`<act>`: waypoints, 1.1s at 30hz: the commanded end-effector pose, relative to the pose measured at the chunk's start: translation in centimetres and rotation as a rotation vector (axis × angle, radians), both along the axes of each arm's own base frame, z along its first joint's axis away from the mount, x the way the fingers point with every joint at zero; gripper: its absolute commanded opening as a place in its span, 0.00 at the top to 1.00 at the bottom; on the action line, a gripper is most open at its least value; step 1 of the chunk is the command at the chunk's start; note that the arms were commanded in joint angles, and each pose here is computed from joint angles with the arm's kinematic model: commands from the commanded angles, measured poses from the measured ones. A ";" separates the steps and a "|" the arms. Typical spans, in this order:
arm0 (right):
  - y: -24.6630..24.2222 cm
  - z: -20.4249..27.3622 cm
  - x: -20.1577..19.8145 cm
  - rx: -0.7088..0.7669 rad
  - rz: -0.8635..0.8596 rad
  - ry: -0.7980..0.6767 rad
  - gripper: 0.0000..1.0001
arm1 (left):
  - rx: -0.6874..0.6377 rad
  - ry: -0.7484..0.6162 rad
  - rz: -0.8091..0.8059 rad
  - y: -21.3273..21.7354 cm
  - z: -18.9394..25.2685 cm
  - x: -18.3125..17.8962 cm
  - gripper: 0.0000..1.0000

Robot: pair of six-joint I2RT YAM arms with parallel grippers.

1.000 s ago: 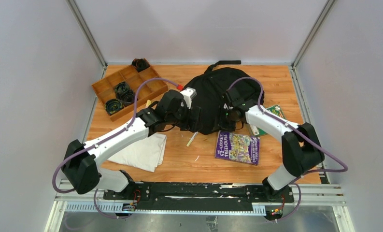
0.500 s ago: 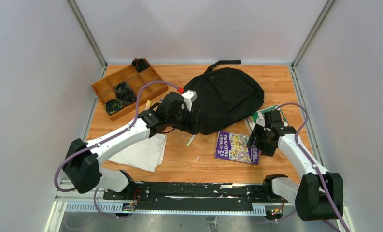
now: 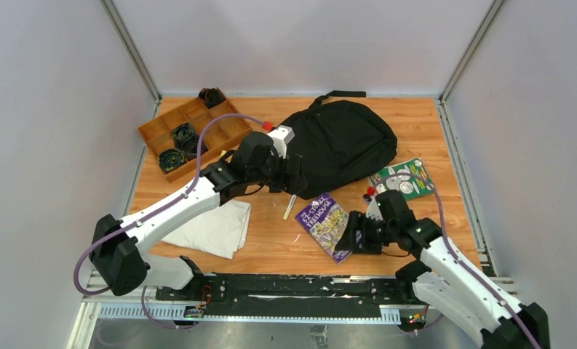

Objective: Pack the student bag
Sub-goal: Pick up the book from the center of the board.

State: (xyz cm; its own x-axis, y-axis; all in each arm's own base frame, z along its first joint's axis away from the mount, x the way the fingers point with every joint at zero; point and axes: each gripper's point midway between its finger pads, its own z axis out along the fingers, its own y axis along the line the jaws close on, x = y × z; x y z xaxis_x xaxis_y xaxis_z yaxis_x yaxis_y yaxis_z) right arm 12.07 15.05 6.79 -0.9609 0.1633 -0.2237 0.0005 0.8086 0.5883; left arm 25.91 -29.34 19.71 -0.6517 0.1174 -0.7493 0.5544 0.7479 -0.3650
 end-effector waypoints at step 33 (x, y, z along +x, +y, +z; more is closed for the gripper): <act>4.6 -4.1 5.7 -0.119 0.361 -0.026 0.32 | -0.056 0.186 -0.020 1.0 -5.3 -4.6 0.13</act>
State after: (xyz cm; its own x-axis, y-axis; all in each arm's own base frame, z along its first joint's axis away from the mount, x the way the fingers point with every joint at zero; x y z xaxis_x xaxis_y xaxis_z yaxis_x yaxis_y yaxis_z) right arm 18.81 19.68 3.40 -0.9314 -0.2456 -0.2688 -0.3465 0.8243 0.4477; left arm 22.28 -28.03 15.21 -0.7744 0.0512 -0.6306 0.4489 0.7468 -0.4907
